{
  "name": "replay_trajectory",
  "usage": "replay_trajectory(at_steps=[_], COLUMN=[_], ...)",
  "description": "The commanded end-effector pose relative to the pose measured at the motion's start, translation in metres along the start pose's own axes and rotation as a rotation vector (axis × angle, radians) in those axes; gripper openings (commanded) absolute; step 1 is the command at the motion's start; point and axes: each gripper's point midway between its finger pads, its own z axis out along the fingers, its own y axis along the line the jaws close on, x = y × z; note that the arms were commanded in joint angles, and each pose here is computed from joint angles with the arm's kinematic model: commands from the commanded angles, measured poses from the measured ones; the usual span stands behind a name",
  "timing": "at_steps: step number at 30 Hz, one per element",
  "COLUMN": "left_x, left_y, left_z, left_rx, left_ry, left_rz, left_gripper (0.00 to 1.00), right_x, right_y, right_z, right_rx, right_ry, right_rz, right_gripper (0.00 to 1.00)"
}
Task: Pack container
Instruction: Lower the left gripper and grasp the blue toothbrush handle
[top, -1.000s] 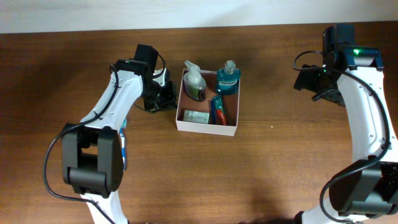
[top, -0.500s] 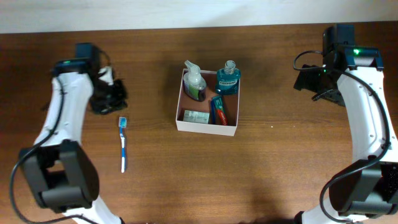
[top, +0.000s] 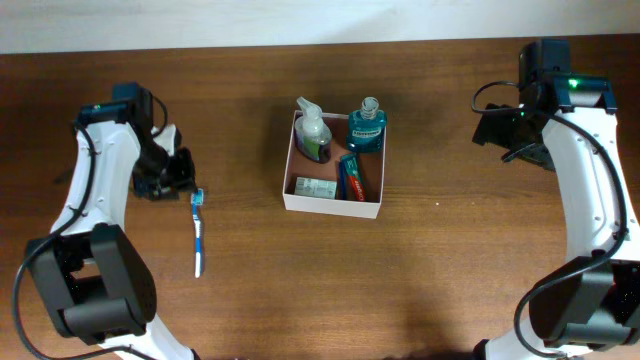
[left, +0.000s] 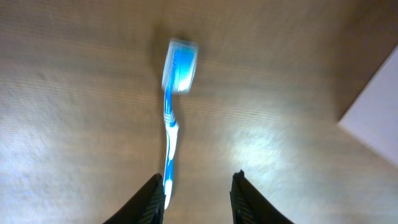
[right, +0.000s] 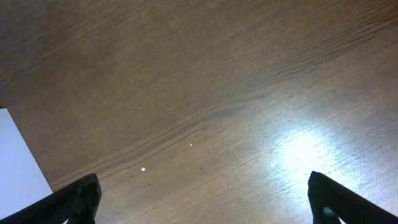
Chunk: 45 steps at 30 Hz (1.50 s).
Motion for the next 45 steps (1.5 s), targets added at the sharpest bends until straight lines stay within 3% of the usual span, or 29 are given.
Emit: replay_trajectory(at_steps=[1,3,6,12,26,40,45], left_x=[0.022,0.029,0.037,0.034,0.005,0.022,0.023], left_y=[0.008,0.010,0.014,0.021,0.029,0.009,0.008], left_z=[0.018,0.031,0.050,0.070,0.080,0.094,0.096], left_rx=[-0.023,-0.024,-0.025,-0.049,-0.088,-0.093,-0.120], left_ry=[0.069,0.089,0.100,0.064,-0.070,-0.026,-0.028], left_rz=[0.007,0.005,0.003,0.009,0.024,0.087,0.105], left_gripper=[0.36,0.36,0.45,0.47,0.39,0.38,0.31], right_x=[-0.004,-0.004,-0.004,-0.004,-0.004,-0.004,-0.004], right_y=[-0.001,-0.001,-0.001,-0.001,-0.001,-0.001,-0.001], right_z=[-0.006,-0.006,-0.006,-0.006,-0.006,-0.006,-0.006], right_rx=[-0.005,-0.005,-0.005,-0.005,-0.005,-0.005,-0.005], right_ry=[-0.020,-0.020,-0.020,-0.020,-0.020,-0.020,-0.020], right_rz=[0.007,0.007,0.007,0.007,0.007,0.007,0.007], right_gripper=[0.99,0.99,0.99,0.99,0.99,0.99,0.99])
